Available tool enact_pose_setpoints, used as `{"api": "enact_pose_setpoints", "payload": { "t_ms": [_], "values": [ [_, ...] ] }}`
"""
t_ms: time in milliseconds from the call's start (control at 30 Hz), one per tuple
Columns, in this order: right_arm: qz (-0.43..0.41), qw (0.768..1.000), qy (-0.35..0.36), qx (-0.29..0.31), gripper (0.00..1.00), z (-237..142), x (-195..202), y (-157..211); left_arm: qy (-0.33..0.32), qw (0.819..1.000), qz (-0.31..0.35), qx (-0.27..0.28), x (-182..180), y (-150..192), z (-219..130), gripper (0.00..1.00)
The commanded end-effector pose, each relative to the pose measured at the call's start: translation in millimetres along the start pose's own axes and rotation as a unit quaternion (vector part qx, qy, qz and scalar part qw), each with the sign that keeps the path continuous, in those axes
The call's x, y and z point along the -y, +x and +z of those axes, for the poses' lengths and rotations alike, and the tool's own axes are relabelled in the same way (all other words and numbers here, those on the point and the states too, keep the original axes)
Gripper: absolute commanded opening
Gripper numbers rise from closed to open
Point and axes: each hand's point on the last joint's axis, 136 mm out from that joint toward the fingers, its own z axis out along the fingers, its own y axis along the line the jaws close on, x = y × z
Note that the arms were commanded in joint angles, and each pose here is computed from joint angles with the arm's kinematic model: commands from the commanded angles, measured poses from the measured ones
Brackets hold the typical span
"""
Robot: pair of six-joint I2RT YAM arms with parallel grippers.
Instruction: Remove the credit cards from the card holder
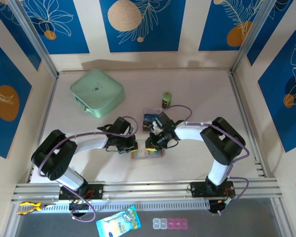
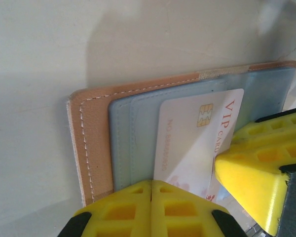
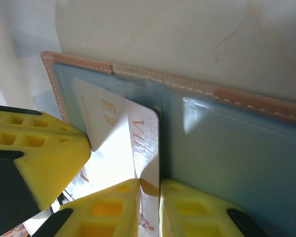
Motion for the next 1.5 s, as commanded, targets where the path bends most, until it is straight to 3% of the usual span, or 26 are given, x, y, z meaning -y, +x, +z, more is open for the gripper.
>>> {"api": "enact_pose_setpoints", "payload": {
  "t_ms": [0,400,633,1467],
  "values": [
    [0.001,1.000,-0.028,-0.009,0.16,-2.6,-8.6,5.1,-0.034,0.999,-0.015,-0.022,-22.2,14.2,5.0,0.00],
    [0.001,0.999,-0.047,-0.008,0.16,-4.0,-10.4,5.3,-0.035,0.999,-0.016,-0.023,-22.9,14.6,5.4,0.00],
    [0.004,0.999,-0.044,-0.006,0.10,-5.2,-6.8,6.0,-0.035,0.999,-0.016,-0.021,-22.6,14.6,4.6,0.00],
    [-0.021,0.998,0.056,0.018,0.07,-52.4,21.3,8.6,-0.031,0.999,-0.013,-0.019,-17.7,12.5,1.7,0.00]
  ]
}}
